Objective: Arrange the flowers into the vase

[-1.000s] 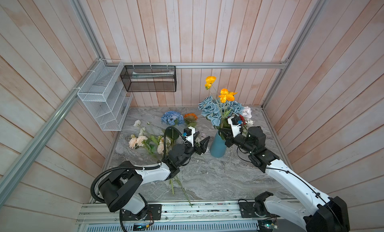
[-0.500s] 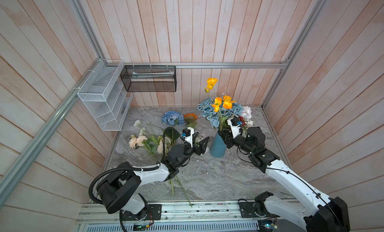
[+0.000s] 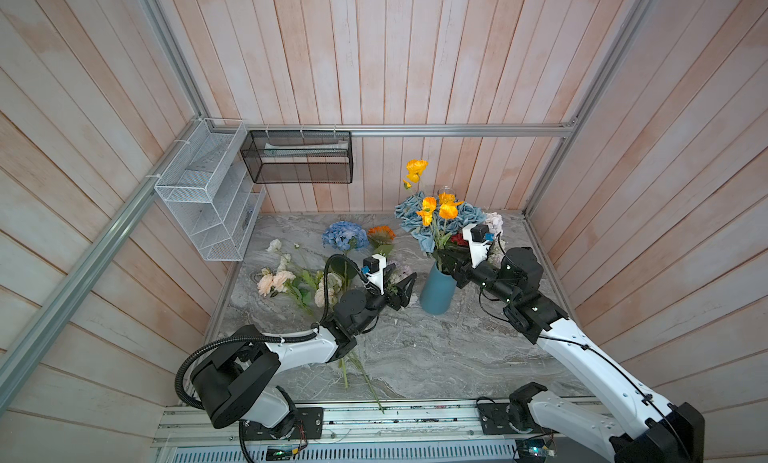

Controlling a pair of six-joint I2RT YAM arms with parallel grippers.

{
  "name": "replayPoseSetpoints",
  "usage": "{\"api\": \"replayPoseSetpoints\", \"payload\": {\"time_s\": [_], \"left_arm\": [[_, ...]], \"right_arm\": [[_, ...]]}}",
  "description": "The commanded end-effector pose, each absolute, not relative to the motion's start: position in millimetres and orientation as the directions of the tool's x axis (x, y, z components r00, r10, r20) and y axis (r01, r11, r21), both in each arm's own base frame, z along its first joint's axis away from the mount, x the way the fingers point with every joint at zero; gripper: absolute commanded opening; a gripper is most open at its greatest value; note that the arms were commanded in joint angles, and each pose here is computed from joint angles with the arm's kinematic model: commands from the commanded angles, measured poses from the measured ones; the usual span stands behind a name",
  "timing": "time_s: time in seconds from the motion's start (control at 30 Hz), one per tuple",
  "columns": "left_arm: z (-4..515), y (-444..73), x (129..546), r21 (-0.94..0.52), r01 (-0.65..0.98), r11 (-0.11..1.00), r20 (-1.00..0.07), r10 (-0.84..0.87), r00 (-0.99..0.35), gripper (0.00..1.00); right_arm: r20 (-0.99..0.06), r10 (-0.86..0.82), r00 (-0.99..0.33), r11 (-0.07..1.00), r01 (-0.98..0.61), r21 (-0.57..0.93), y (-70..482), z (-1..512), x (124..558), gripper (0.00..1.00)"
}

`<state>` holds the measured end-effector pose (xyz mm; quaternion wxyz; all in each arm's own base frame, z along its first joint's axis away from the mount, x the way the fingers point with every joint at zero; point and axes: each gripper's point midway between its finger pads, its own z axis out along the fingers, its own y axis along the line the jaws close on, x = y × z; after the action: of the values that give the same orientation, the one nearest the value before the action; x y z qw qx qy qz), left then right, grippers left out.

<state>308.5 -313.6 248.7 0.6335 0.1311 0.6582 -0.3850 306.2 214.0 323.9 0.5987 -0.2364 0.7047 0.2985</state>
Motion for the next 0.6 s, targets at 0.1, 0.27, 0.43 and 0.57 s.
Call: {"api": "replayPoseSetpoints", "payload": {"time_s": [0.1, 0.27, 0.43, 0.57], "left_arm": [[257.1, -306.2, 307.7, -0.337, 0.655, 0.677, -0.933, -0.335, -0.134, 0.79], [258.9, -307.4, 308.9, -0.337, 0.656, 0.675, -0.932, -0.337, -0.132, 0.8], [258.3, -309.6, 309.6, -0.336, 0.66, 0.672, -0.933, -0.333, -0.136, 0.79], [258.0, -310.2, 310.8, -0.337, 0.658, 0.674, -0.933, -0.335, -0.135, 0.79]], "right_arm": [[-0.986, 0.039, -0.164, 0.706, -0.693, 0.143, 216.3, 325.7, 306.9, 0.17], [-0.979, 0.012, -0.205, 0.731, -0.666, 0.149, 211.9, 303.2, 309.0, 0.13], [-0.975, -0.002, -0.224, 0.737, -0.659, 0.15, 210.1, 295.3, 308.0, 0.13], [-0.975, 0.014, -0.221, 0.731, -0.664, 0.161, 209.2, 303.7, 303.3, 0.16]]}}
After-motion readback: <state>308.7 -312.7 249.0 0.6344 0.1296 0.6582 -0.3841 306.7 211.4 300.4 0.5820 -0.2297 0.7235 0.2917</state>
